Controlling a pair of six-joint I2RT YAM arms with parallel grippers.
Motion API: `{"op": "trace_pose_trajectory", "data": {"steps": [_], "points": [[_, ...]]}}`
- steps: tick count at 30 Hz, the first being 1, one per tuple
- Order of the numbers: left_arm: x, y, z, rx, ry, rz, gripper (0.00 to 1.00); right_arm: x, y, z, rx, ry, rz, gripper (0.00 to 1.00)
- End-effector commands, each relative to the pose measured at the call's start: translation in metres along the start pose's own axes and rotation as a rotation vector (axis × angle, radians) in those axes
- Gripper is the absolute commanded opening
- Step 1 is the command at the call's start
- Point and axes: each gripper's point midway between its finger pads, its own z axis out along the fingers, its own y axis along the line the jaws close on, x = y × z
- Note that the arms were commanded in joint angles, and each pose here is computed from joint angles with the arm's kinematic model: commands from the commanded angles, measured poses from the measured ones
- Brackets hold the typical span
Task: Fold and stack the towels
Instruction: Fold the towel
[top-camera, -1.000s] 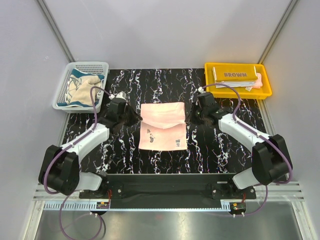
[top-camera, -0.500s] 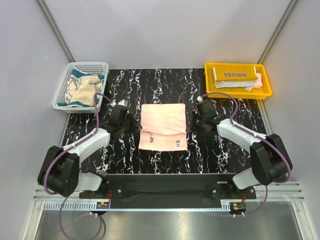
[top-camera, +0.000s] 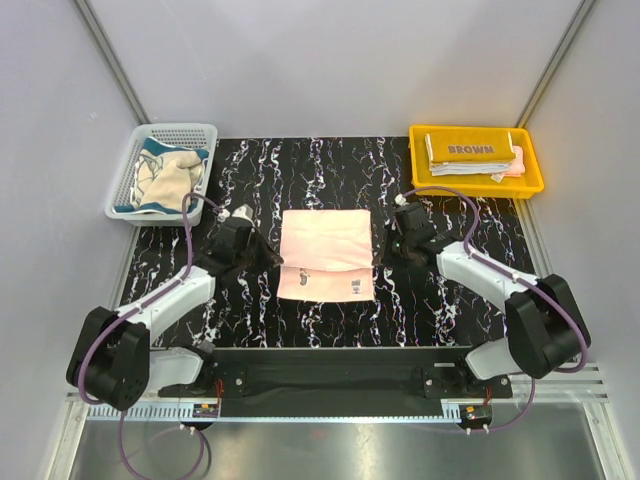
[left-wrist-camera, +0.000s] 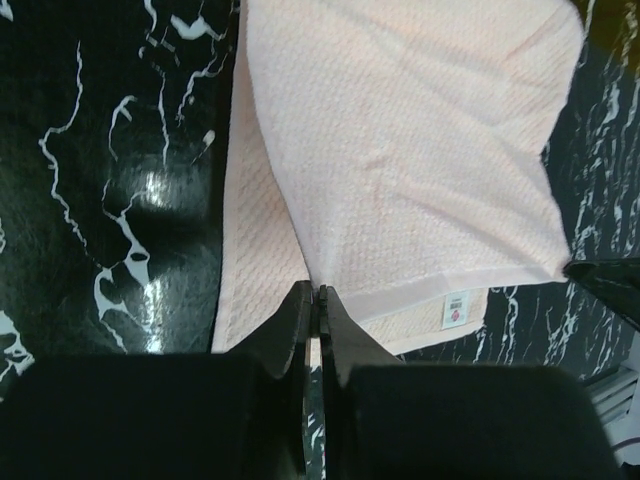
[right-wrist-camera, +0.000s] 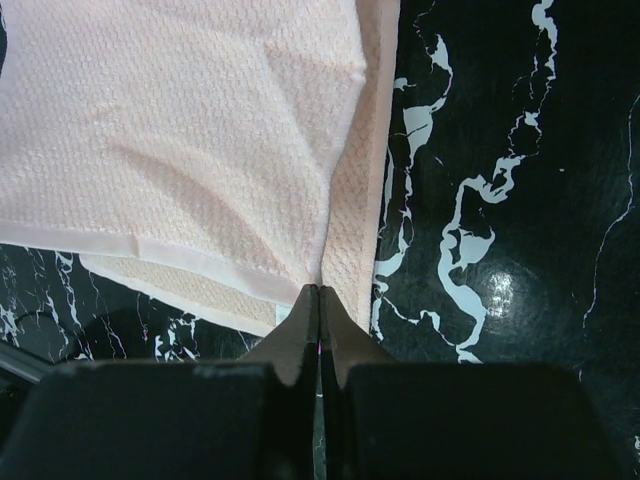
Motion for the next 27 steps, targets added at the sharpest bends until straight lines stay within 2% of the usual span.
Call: {"op": "trace_pose_trajectory", "data": {"steps": [1,13,27], "points": [[0.004,0.002,-0.005,0.008,-0.014,0.007,0.0,-0.002,0.009,-0.011,-0.025,-0.036,-0.004,0.0],[0.004,0.001,-0.022,0.015,-0.035,0.01,0.0,0.007,0.012,-0.024,-0.036,-0.034,-0.006,0.0],[0.032,0.017,-0.021,-0.004,0.009,-0.001,0.0,0.035,0.004,-0.017,-0.023,0.008,0.012,0.0]]}}
